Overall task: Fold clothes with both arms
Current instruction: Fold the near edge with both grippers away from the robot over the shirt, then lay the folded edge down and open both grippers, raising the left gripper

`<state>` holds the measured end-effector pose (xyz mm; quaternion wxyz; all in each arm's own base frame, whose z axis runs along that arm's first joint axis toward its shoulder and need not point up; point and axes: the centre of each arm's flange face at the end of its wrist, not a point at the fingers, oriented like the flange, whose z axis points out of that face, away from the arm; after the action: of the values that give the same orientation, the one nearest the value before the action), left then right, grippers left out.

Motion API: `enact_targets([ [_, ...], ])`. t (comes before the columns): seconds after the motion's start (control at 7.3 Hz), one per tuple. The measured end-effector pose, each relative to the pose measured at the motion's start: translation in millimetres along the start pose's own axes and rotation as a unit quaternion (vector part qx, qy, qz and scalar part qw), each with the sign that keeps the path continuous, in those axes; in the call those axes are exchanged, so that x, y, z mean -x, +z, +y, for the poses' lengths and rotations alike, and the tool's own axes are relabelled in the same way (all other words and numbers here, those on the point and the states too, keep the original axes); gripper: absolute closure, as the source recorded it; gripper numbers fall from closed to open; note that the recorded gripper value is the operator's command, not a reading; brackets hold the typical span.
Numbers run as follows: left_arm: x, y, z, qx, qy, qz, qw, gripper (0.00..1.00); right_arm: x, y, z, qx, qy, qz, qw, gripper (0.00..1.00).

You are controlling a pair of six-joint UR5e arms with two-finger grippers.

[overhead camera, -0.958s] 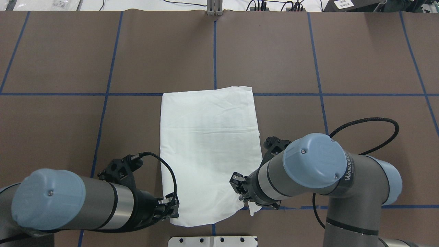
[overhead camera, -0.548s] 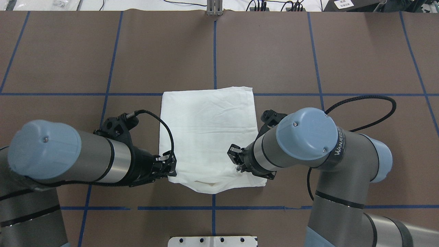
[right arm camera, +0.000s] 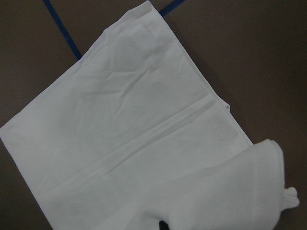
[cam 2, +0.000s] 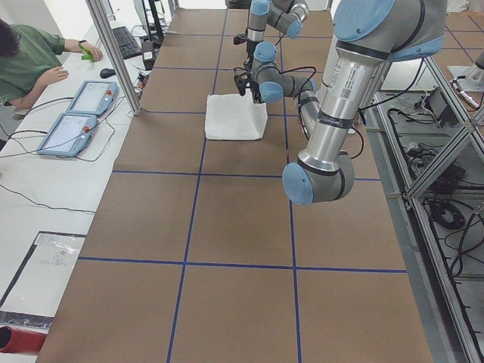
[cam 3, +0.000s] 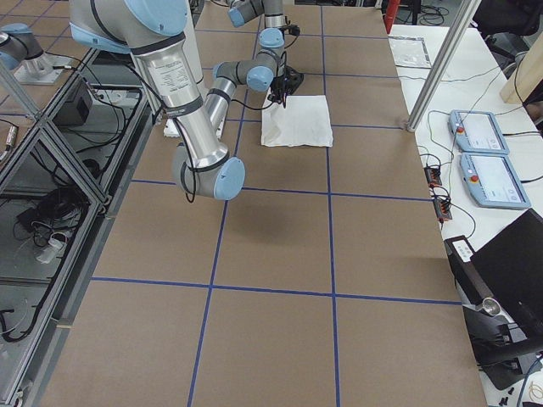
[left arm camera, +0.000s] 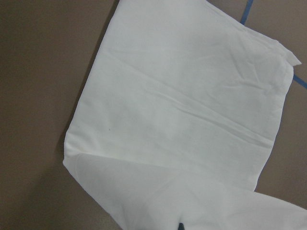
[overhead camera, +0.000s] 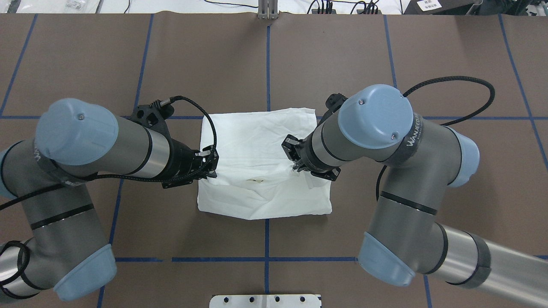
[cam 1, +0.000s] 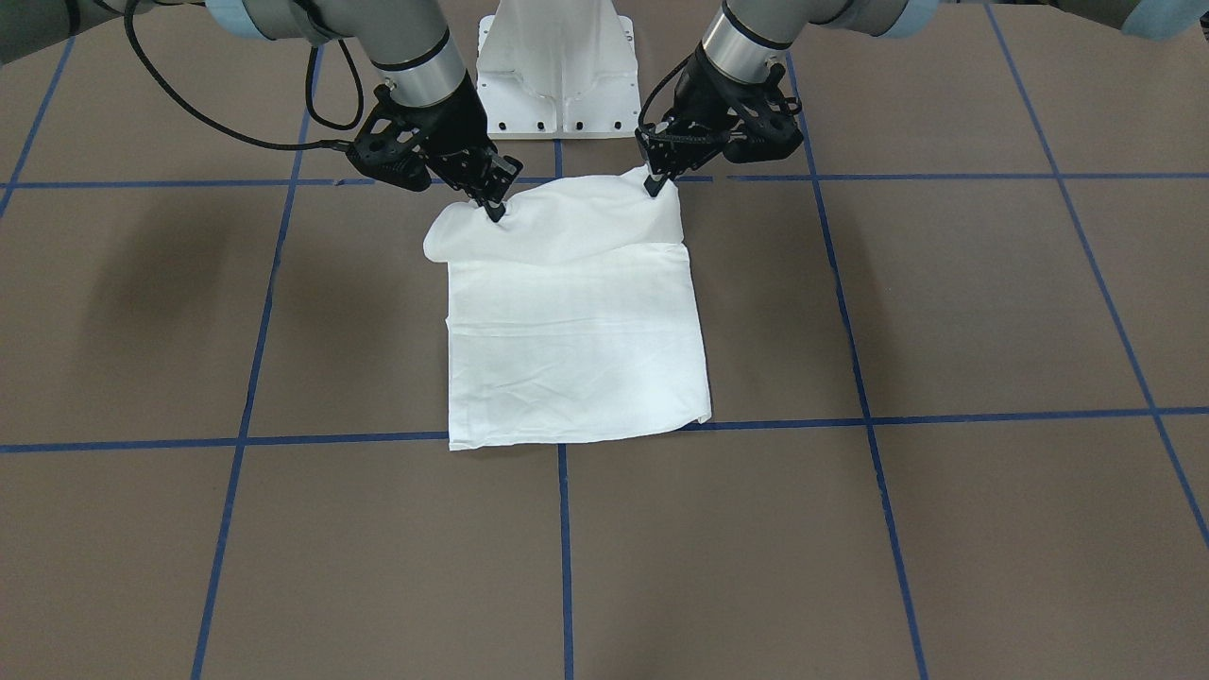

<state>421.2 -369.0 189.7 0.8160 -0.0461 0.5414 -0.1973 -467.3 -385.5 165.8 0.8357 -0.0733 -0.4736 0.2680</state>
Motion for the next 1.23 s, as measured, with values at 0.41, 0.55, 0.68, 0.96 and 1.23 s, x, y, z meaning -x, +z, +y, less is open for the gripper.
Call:
enact_targets([
  [0.41,-19,12,-40,-0.027,0.012,0.001,0.9996,1.0,31,9,-26,-0.021,0.007,0.003,0.9998,1.0],
  [0.55,-23,21,-54,-0.034,0.015,0.003,0.9993,1.0,39,12,-35,-0.027,0.007,0.006,0.9996,1.0],
  [0.68,-25,31,-69,-0.04,0.015,0.006,0.9991,1.0,51,19,-43,-0.032,0.008,0.012,0.9994,1.0],
  [0.96,-24,46,-97,-0.054,0.02,0.01,0.9983,1.0,70,33,-60,-0.041,0.009,0.025,0.9988,1.0],
  [1.23,-28,52,-118,-0.064,0.026,0.01,0.9975,1.0,84,39,-77,-0.045,0.014,0.034,0.9983,1.0],
])
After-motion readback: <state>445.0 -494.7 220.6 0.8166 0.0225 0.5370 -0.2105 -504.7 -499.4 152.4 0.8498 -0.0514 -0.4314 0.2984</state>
